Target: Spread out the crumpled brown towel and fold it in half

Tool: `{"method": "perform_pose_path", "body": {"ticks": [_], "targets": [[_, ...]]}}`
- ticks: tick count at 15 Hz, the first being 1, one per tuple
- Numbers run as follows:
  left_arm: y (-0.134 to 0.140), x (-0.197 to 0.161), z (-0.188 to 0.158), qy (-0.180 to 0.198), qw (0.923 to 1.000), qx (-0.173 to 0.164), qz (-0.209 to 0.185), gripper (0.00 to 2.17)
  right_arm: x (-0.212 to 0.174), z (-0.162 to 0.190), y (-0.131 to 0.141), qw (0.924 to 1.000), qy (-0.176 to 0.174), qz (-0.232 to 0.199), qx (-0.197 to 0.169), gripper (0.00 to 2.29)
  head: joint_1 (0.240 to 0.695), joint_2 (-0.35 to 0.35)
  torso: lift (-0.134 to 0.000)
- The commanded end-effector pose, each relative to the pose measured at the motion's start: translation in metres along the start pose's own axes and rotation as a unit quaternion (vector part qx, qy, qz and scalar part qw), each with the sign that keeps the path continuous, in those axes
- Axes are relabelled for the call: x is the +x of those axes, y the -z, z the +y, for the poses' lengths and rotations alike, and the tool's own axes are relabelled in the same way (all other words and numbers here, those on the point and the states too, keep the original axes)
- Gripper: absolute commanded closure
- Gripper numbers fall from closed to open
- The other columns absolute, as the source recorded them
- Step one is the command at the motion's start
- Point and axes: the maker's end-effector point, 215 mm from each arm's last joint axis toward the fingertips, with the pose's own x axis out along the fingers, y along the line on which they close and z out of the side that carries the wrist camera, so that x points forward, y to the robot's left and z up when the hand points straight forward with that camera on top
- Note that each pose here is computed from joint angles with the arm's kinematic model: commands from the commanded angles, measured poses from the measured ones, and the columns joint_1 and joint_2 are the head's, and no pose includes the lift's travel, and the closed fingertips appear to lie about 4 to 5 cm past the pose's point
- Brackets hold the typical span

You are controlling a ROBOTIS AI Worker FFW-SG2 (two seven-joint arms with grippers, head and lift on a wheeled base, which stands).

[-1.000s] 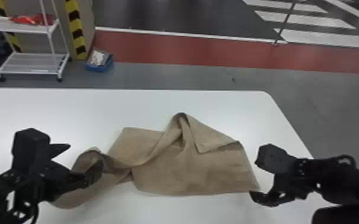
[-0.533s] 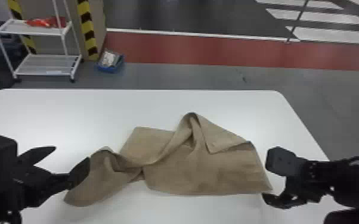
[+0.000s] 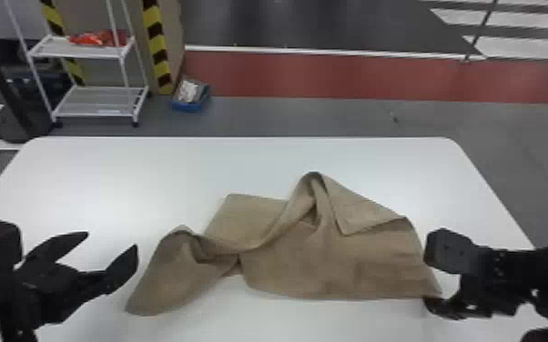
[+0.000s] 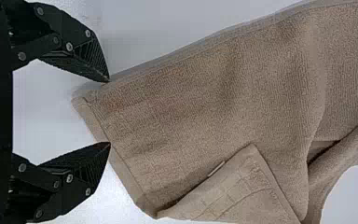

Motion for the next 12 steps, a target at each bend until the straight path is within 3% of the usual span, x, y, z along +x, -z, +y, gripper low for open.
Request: {"method": "perform_pose_path", "body": {"ticks": [1,7,10,12], "targets": [[0.004,-0.002,0.004,-0.003,1.0,-0.005,0.002,0.03,0.0,0.002,0.005,1.0,-0.002,0.003,0.004,0.48,0.695,-0.058,-0.124],[0.006,-0.005,0.007,-0.004,1.0,-0.009,0.002,0.03,0.008,0.002,0.01,0.9999,-0.01,0.011,0.002,0.57,0.695,-0.056,-0.124],[0.007,-0.006,0.008,-0.006,0.9999,-0.009,0.003,0.03,0.009,0.002,0.01,0.9999,-0.013,0.008,0.004,0.77,0.695,-0.056,-0.124],[0.007,-0.006,0.008,-0.006,0.9999,-0.009,0.003,0.03,0.009,0.002,0.007,0.9999,-0.014,0.0,0.0,1.15,0.695,-0.055,-0.124]]}}
